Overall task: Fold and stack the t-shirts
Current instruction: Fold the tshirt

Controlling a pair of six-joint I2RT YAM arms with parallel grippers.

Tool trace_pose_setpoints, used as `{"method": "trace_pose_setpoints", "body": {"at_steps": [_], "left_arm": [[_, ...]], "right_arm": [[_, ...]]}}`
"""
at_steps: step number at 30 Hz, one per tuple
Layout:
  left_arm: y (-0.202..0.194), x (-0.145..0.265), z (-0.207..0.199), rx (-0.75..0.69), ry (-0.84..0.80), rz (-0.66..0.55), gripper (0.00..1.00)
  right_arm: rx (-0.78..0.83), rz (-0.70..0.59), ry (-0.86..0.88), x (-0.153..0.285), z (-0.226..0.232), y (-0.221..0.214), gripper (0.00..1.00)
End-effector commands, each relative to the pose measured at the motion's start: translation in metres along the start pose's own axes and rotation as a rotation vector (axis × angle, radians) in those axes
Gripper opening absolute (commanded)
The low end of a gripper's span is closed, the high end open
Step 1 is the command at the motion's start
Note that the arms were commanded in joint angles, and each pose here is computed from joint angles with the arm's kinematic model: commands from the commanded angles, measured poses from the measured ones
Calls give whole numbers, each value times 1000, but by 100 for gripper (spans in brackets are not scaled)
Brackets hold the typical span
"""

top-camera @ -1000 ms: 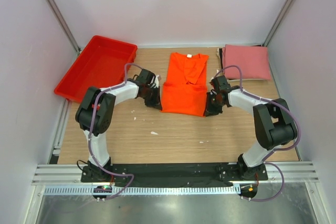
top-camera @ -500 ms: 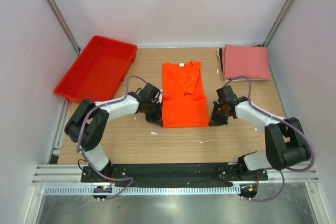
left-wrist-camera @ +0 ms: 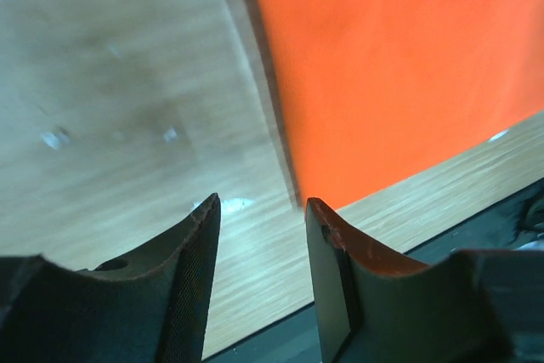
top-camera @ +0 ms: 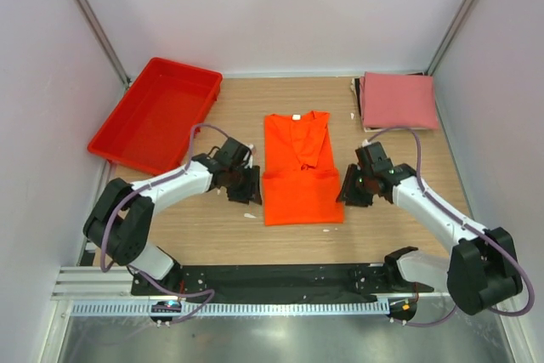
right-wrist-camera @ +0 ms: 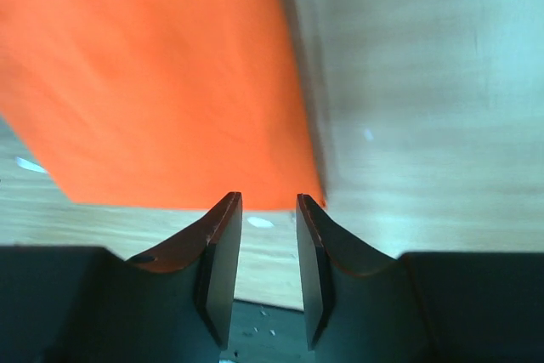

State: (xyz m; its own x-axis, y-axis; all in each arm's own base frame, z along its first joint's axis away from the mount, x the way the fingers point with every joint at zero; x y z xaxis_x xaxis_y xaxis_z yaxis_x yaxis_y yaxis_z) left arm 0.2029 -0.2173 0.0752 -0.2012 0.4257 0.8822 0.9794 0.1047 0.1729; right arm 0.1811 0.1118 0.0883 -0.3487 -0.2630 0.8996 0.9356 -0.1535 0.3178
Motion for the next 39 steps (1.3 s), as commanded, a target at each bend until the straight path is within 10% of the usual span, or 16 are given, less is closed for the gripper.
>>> {"method": "trace_pose_setpoints", "body": {"at_steps": [1,15,39], "left_arm": [[52,21,-9,-15,-68,-126,47],[101,-20,-42,-163,-298,-62,41],[114,-29,-45,-259,-300,-67,24]], "right_arm": [[169,-147,-25,15,16,61,38],[403,-135,216,-19,6,143,58],[449,7,388,-58,12,130,54]]}}
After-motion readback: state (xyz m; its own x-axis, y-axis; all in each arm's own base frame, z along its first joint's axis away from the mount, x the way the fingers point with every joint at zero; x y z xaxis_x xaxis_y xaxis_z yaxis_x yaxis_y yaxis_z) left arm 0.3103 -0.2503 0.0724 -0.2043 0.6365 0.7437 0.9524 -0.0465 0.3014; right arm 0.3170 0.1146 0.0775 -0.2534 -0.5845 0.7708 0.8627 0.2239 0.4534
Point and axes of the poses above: each gripper's point midway between its finger pads, its own x axis back along the fingers, its own z axis along the line the jaws close on, y = z × x, the point moved 4 cm from there along x, back along the fingers, and after that the axes turned 12 degrees about x, right-handed, at the moved point
